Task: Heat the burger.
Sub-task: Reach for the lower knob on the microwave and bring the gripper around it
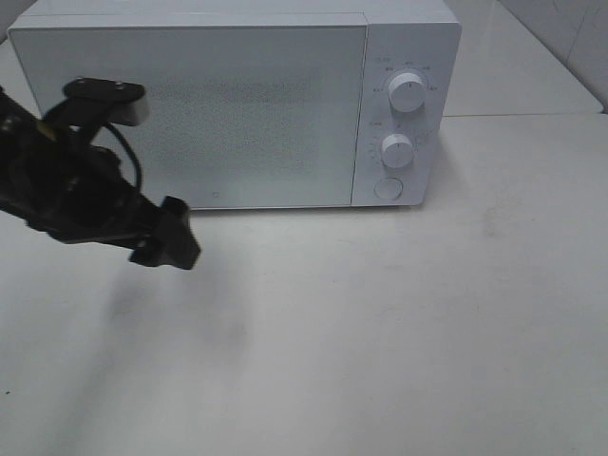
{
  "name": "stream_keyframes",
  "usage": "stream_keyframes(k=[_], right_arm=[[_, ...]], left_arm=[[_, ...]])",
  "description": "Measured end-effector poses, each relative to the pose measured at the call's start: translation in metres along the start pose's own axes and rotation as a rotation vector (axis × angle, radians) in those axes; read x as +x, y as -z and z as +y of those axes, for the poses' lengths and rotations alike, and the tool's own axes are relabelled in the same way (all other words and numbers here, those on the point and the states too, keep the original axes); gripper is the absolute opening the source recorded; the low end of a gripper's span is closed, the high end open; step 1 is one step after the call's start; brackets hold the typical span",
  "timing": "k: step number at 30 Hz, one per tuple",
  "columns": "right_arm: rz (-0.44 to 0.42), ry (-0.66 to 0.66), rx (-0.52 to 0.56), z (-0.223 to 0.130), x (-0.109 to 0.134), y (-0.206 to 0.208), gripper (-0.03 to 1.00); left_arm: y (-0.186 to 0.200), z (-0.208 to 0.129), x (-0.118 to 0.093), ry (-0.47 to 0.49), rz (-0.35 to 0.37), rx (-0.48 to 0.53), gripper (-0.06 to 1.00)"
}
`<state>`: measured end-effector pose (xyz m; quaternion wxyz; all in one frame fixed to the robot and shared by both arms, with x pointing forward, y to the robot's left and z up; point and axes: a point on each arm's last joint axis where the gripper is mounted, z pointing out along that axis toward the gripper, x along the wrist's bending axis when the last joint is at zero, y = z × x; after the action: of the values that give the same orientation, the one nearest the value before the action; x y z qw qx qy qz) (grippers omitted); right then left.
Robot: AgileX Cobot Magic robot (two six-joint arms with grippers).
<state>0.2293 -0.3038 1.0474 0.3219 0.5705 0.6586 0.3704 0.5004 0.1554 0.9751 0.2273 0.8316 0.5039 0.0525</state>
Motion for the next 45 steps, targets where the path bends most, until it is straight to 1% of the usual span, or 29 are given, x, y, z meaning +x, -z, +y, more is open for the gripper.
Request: stream_keyframes(k=[1, 2, 3, 4, 5, 6, 8, 10, 11, 12, 13, 15, 16, 21, 22, 24, 25, 26, 27, 28, 29, 31, 32, 34, 35, 37, 40, 42, 45], right_arm=[[0.0, 0.0, 0.0, 0.0, 0.0, 0.0, 0.76], [0.0, 0.0, 0.0, 0.0, 0.0, 0.0, 0.76], [0.0, 0.0, 0.0, 0.0, 0.0, 0.0, 0.76], [0.0, 0.0, 0.0, 0.0, 0.0, 0.0, 0.76], [0.0, 0.0, 0.0, 0.0, 0.0, 0.0, 0.76], [0.0, 0.0, 0.0, 0.0, 0.0, 0.0, 0.76], [0.0, 0.0, 0.0, 0.0, 0.0, 0.0, 0.76], [0.0, 0.0, 0.0, 0.0, 0.0, 0.0, 0.76], [0.0, 0.0, 0.0, 0.0, 0.0, 0.0, 0.76], [0.0, 0.0, 0.0, 0.0, 0.0, 0.0, 0.76], [0.0, 0.0, 0.0, 0.0, 0.0, 0.0, 0.76], [0.0, 0.0, 0.0, 0.0, 0.0, 0.0, 0.76], [0.0, 0.0, 0.0, 0.0, 0.0, 0.0, 0.76], [0.0, 0.0, 0.0, 0.0, 0.0, 0.0, 0.76], [0.0, 0.0, 0.0, 0.0, 0.0, 0.0, 0.76], [0.0, 0.0, 0.0, 0.0, 0.0, 0.0, 0.76], [0.0, 0.0, 0.0, 0.0, 0.0, 0.0, 0.76], [0.0, 0.0, 0.0, 0.0, 0.0, 0.0, 0.76], [0.0, 0.0, 0.0, 0.0, 0.0, 0.0, 0.76], [0.0, 0.0, 0.0, 0.0, 0.0, 0.0, 0.76], [0.0, 0.0, 0.0, 0.0, 0.0, 0.0, 0.76], [0.0, 0.0, 0.0, 0.0, 0.0, 0.0, 0.76], [0.0, 0.0, 0.0, 0.0, 0.0, 0.0, 0.76], [0.0, 0.0, 0.0, 0.0, 0.0, 0.0, 0.76], [0.0, 0.0, 0.0, 0.0, 0.0, 0.0, 0.76], [0.0, 0.0, 0.0, 0.0, 0.0, 0.0, 0.76], [0.0, 0.0, 0.0, 0.0, 0.0, 0.0, 0.76], [0.0, 0.0, 0.0, 0.0, 0.0, 0.0, 0.76], [0.0, 0.0, 0.0, 0.0, 0.0, 0.0, 0.76]], left_arm=[[0.007, -0.003, 0.007, 0.014, 0.027, 0.024, 0.99], [0.021, -0.008, 0.021, 0.04, 0.077, 0.057, 0.99], [0.021, -0.008, 0.021, 0.04, 0.077, 0.057, 0.99], [0.028, -0.011, 0.029, 0.059, 0.097, 0.07, 0.99], [0.042, -0.015, 0.043, 0.103, 0.13, 0.081, 0.99], [0.042, -0.015, 0.043, 0.103, 0.13, 0.081, 0.99], [0.064, -0.023, 0.061, 0.165, 0.168, 0.074, 0.99], [0.071, -0.025, 0.064, 0.183, 0.177, 0.063, 0.99], [0.084, -0.03, 0.073, 0.224, 0.197, 0.051, 0.99], [0.084, -0.03, 0.073, 0.224, 0.197, 0.051, 0.99], [0.098, -0.037, 0.077, 0.262, 0.212, 0.046, 0.99], [0.103, -0.04, 0.078, 0.278, 0.215, 0.051, 0.99], [0.117, -0.047, 0.079, 0.311, 0.224, 0.052, 0.99], [0.136, -0.064, 0.073, 0.345, 0.238, 0.037, 0.99], [0.14, -0.076, 0.067, 0.357, 0.239, 0.035, 0.99], [0.142, -0.084, 0.063, 0.359, 0.238, 0.037, 0.99], [0.145, -0.098, 0.056, 0.358, 0.239, 0.035, 0.99], [0.145, -0.098, 0.056, 0.358, 0.239, 0.035, 0.99], [0.147, -0.114, 0.049, 0.356, 0.242, 0.026, 0.99], [0.148, -0.122, 0.045, 0.353, 0.246, 0.015, 0.99], [0.148, -0.122, 0.045, 0.353, 0.246, 0.015, 0.99], [0.151, -0.142, 0.038, 0.337, 0.269, -0.017, 0.99], [0.151, -0.142, 0.038, 0.337, 0.269, -0.017, 0.99], [0.153, -0.158, 0.032, 0.319, 0.297, -0.073, 0.99], [0.153, -0.158, 0.032, 0.319, 0.297, -0.073, 0.99], [0.158, -0.171, 0.025, 0.3, 0.321, -0.154, 0.99], [0.161, -0.173, 0.024, 0.296, 0.325, -0.173, 0.99], [0.167, -0.183, 0.017, 0.284, 0.336, -0.24, 0.99], [0.168, -0.186, 0.015, 0.282, 0.338, -0.251, 0.99]])
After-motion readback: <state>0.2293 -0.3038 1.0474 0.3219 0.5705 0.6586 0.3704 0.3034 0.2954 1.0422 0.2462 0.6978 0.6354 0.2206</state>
